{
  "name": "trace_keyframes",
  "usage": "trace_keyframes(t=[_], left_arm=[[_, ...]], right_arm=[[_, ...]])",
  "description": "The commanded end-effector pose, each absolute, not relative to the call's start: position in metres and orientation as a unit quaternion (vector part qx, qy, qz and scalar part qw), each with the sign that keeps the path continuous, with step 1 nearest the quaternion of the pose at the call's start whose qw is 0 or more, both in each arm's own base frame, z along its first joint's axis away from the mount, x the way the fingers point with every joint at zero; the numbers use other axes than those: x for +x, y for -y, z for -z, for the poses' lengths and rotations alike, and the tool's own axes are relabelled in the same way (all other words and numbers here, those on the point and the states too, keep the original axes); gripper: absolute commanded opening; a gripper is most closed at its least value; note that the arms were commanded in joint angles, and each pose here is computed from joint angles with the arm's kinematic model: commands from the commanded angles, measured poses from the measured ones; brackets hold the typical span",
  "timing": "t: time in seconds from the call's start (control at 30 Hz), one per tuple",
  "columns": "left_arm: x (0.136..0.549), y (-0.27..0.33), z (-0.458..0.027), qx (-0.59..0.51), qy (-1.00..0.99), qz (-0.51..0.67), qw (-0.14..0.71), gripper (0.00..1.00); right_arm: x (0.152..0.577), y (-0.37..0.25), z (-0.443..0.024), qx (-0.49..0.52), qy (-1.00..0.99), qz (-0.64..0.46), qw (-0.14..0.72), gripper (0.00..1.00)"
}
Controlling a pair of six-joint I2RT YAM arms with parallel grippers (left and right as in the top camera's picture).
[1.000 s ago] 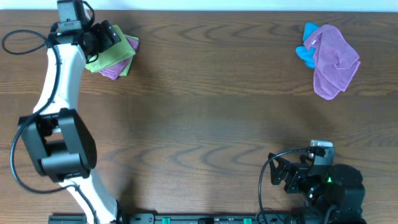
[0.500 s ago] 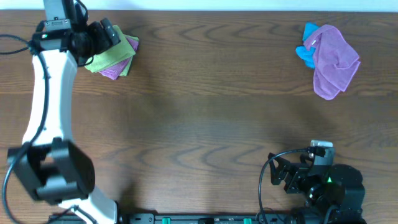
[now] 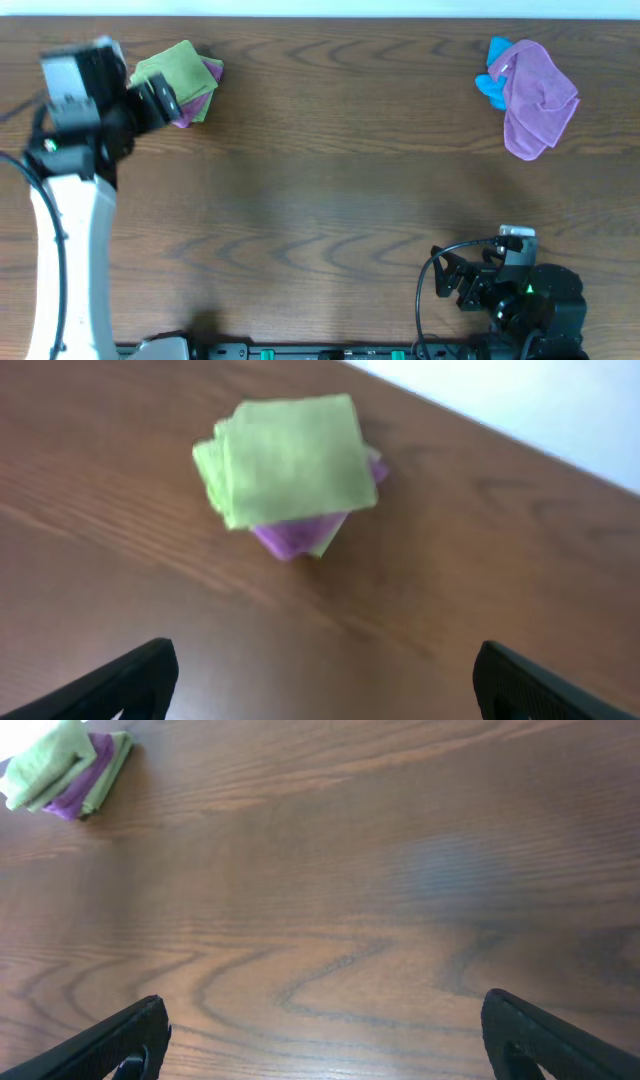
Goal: Fold the cloth
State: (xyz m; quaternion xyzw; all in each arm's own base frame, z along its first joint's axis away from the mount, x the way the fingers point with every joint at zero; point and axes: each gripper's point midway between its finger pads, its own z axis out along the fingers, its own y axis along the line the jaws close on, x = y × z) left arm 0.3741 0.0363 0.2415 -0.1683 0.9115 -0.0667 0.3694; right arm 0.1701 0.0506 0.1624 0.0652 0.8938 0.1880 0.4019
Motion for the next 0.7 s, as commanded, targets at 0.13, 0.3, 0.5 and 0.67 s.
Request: trace_keyframes(t=[0.13, 0.3, 0.5, 0.67], left_arm=[[0.32, -0.033, -0.219, -0.146, -0.891, 0.045, 0.428, 0.95], [0.282, -0.033, -0.199, -0.149, -0.875, 0.032, 0.46, 0.95], [0.246, -0.03, -0.172, -0.148, -0.86, 0.028, 0.488, 0.95], [0.229, -0.029, -0.148, -0.148, -0.855, 0.027, 0.496, 0.95]], right_arm=[[0.17, -0.05, -0.162, 0.073, -0.892, -0.192, 0.402, 0.99], [0.17, -0.05, -0.162, 0.073, -0.892, -0.192, 0.402, 0.99], [0.17, -0.05, -0.162, 0.073, -0.892, -0.192, 0.402, 0.99], [0.17, -0.05, -0.162, 0.073, -0.892, -0.192, 0.402, 0.99]])
